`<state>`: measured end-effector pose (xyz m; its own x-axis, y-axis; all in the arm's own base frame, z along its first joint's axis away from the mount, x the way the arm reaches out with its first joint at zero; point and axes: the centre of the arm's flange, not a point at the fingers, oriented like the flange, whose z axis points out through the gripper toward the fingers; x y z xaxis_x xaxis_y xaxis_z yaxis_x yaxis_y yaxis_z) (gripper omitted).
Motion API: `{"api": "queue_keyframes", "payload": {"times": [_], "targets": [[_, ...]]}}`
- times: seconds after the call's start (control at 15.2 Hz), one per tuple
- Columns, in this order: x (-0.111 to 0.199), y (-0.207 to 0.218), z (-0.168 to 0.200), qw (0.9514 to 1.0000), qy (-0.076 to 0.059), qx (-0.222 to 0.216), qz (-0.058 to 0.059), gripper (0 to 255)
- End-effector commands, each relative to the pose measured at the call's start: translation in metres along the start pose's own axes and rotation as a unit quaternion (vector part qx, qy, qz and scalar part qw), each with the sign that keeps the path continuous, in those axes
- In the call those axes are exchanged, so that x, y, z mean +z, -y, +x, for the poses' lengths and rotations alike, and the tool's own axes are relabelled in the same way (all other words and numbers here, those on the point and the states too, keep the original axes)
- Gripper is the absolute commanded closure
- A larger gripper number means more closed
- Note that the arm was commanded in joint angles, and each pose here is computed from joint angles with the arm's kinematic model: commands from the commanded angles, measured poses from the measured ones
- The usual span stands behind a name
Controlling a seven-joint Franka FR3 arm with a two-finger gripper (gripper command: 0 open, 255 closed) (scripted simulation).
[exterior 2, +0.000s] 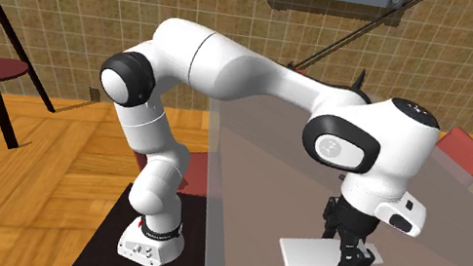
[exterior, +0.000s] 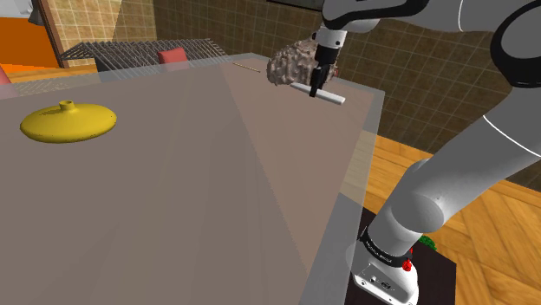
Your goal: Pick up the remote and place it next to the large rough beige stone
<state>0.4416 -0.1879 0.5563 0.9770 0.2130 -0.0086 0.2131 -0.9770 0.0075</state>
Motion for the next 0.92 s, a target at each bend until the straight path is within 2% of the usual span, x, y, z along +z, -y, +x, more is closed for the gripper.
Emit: {"api": "queue_keyframes", "payload": {"times": [0.0, 0.46, 0.86], "targets": [[0.010, -0.001, 0.001, 1.0000, 0.000, 0.000, 0.000, 255], [0.045, -0.001, 0.001, 1.0000, 0.000, 0.000, 0.000, 255], [0.045, -0.001, 0.001, 1.0000, 0.000, 0.000, 0.000, 255]]}}
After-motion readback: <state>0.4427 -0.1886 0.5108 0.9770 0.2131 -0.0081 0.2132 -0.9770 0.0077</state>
